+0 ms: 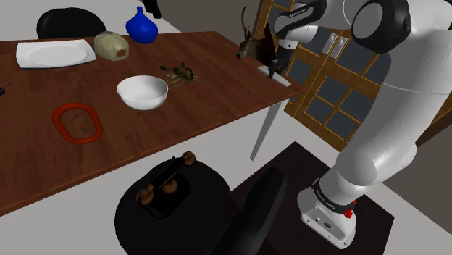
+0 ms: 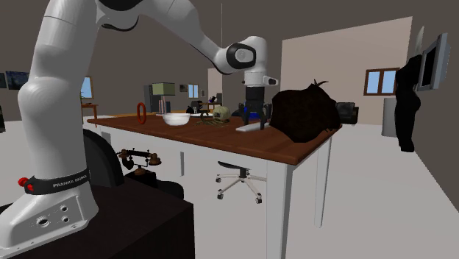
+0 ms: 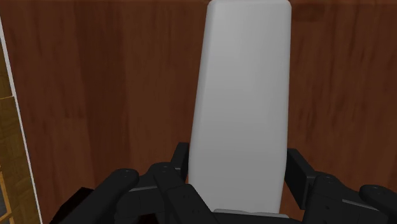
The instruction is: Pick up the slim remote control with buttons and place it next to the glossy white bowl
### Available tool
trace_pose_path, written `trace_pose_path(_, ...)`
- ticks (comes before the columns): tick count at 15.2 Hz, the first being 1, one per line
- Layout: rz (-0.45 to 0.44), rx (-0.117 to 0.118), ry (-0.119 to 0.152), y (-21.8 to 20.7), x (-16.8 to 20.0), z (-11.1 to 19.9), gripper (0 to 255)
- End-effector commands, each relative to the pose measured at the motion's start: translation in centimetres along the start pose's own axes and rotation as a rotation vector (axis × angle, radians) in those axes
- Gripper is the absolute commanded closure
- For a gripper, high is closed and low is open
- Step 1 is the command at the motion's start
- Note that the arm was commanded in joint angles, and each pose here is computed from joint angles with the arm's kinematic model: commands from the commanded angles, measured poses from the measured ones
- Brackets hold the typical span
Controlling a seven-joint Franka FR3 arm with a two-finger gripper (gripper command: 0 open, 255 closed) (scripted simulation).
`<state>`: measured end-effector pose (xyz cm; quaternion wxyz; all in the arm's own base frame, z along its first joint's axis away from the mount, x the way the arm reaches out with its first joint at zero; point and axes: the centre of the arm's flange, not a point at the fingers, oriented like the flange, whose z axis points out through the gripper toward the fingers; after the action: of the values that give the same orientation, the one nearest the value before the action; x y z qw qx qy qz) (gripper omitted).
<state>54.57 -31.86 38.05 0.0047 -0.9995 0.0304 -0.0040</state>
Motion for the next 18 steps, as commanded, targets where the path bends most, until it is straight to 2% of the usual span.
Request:
trace_pose_path(1,0.000,0.000,0.000,-0.1,0.0,-1.0,255)
trace_pose_path(16,0.000,0.000,0.000,-0.1,0.0,-9.0,255)
trace_pose_path(18,0.000,0.000,0.000,-1.5,0.0,-9.0,255)
